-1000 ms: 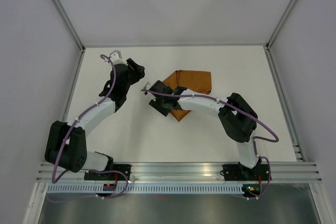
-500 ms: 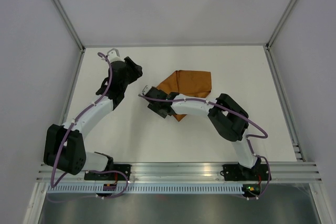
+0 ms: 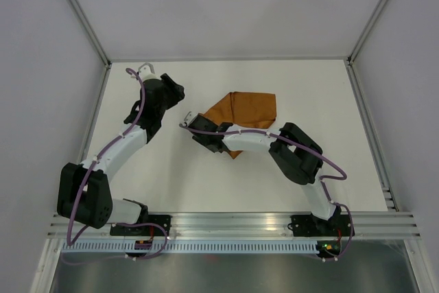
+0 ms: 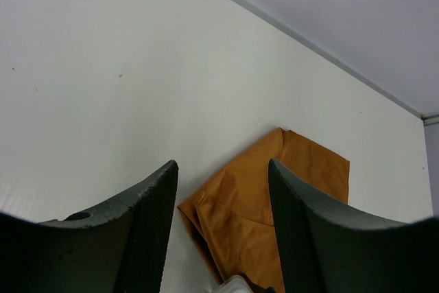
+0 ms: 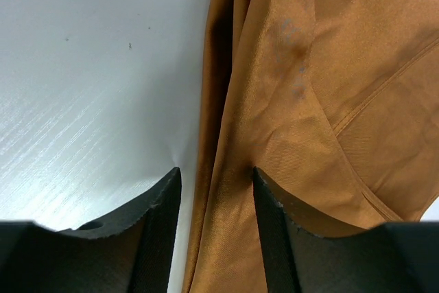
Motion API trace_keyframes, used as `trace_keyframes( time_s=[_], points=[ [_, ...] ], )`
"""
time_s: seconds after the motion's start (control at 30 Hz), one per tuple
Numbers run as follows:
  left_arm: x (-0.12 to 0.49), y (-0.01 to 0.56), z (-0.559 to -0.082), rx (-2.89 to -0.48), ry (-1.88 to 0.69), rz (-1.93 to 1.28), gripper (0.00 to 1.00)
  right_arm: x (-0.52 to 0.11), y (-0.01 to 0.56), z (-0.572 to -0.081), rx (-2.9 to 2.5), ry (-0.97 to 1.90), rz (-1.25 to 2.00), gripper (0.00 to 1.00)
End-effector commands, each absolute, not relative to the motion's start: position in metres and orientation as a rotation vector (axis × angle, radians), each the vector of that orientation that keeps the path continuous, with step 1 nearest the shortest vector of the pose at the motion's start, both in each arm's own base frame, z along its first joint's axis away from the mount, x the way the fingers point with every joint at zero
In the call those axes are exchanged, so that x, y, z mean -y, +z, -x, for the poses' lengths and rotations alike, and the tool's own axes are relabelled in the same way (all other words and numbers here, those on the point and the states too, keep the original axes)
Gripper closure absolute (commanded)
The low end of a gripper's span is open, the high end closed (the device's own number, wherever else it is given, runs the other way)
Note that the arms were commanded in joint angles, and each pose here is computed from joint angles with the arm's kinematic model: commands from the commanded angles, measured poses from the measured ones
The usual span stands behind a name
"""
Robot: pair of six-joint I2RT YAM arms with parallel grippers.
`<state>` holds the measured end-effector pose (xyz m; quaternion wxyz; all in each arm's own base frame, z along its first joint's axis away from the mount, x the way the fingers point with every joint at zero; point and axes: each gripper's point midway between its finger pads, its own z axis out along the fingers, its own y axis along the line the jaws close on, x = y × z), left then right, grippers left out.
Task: Fold the napkin, place the utensils inside, and roll it up
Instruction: Roll the napkin with the utensil
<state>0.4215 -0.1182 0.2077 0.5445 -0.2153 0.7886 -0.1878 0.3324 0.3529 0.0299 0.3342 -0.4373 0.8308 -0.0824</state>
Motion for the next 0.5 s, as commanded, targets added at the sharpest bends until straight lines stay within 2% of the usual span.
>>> trace_keyframes(
  time_s=[0.0, 0.47],
  points=[
    [0.120, 0.232, -0.423, -1.829, -0.475, 0.474, 0.39, -0.354, 0.030, -0.334, -2.141, -0.233, 1.151, 0.49],
    [0.125, 0.219, -0.427, -1.856, -0.496, 0.468, 0.39, -0.338, 0.018, -0.341, -2.211, -0.167, 1.126, 0.50]
  ],
)
